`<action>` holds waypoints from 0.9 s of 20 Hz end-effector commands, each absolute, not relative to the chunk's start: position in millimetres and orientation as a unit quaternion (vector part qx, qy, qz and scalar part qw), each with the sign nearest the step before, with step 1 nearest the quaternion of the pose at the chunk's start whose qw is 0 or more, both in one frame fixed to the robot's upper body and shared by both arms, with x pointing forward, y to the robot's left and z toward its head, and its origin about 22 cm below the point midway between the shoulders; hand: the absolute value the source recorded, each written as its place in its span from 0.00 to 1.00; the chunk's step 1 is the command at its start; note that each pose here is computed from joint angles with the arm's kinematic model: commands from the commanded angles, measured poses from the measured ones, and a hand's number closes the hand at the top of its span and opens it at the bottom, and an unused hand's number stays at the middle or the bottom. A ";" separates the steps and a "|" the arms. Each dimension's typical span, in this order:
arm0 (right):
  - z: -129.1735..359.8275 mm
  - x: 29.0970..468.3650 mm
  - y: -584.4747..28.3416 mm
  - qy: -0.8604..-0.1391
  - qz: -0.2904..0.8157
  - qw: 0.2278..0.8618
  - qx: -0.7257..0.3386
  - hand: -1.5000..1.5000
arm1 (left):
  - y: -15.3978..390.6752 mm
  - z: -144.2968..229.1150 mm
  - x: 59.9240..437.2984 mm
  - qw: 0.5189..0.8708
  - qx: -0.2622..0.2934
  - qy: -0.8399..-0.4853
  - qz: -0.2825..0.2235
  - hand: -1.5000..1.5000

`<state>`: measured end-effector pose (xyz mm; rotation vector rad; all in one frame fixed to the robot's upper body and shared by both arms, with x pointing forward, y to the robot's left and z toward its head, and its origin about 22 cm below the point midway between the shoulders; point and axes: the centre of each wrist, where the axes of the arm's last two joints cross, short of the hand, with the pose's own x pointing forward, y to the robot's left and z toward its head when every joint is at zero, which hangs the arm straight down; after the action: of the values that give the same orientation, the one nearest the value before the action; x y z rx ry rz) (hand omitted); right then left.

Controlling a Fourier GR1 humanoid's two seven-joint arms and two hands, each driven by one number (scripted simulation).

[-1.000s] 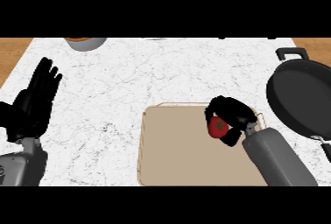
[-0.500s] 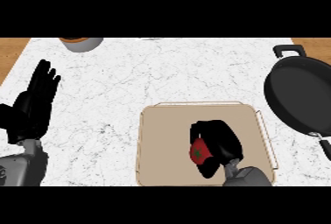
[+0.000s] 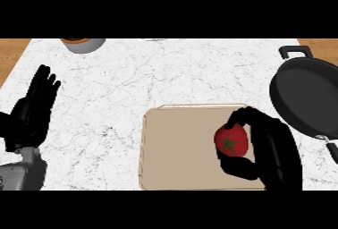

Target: Pick the tomato from the tray and place it in the pot

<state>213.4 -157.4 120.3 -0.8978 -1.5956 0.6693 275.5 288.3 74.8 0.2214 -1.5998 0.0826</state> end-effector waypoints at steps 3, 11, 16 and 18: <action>149.8 200.9 -191.0 -0.695 0.175 0.544 -0.437 1.00 | 290.1 81.2 292.8 0.689 0.091 -0.718 0.036 0.50; 167.0 222.6 -256.0 -0.685 0.119 0.560 -0.450 1.00 | 280.8 64.9 279.5 0.691 0.094 -0.716 0.037 0.50; 159.8 245.6 -313.8 -0.679 0.083 0.574 -0.450 1.00 | 278.7 91.3 279.5 0.690 0.095 -0.717 0.023 0.50; 155.4 257.9 -319.4 -0.674 0.091 0.591 -0.434 1.00 | 260.2 73.9 285.8 0.690 0.089 -0.718 0.025 0.50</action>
<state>237.9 -289.9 163.8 -1.0567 -1.5891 0.2615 283.1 276.3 83.5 0.2045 -1.6088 0.0649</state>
